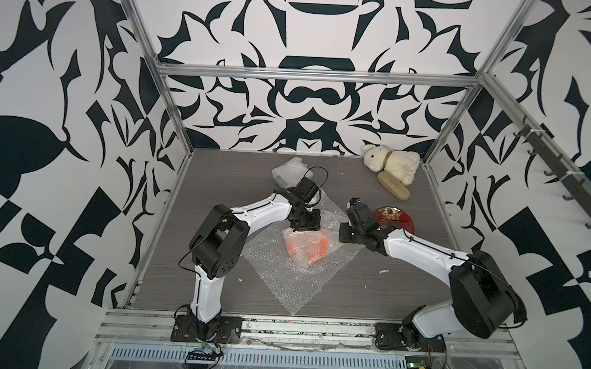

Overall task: Unpack dinner plates from bubble wrap
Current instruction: Unwrap the bubble wrap.

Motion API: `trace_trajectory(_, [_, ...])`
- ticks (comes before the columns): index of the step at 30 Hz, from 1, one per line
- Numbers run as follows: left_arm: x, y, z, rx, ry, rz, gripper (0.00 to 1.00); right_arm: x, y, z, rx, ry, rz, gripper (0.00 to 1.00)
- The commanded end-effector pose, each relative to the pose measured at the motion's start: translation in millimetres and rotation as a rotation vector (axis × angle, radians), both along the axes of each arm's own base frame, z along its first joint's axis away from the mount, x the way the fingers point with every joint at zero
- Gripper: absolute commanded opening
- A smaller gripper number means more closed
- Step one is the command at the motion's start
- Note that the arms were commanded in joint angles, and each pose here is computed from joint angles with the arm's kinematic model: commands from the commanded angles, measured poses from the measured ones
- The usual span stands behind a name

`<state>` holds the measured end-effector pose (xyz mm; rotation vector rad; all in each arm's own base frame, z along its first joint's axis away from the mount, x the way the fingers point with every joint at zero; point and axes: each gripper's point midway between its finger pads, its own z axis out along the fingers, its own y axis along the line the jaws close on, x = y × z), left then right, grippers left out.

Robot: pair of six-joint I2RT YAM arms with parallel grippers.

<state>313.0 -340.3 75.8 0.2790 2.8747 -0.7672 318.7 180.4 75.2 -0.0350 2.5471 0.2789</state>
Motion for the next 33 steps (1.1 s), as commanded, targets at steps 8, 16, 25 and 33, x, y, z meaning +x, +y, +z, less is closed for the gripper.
trace_trajectory(8, [-2,-3,16,-0.04,-0.043,-0.028,0.01,1,-3,0,0.001,-0.007,-0.018,0.0])
trace_trajectory(16, [-9,5,23,-0.04,-0.062,-0.033,0.0,1,-7,-1,-0.013,-0.004,-0.027,0.0])
trace_trajectory(25, [-25,21,40,-0.044,-0.087,-0.036,0.0,3,-12,-2,-0.028,-0.003,-0.043,0.0])
trace_trajectory(33, [-43,42,45,-0.02,-0.1,-0.026,0.0,3,-15,-5,-0.041,0.006,-0.052,0.0])
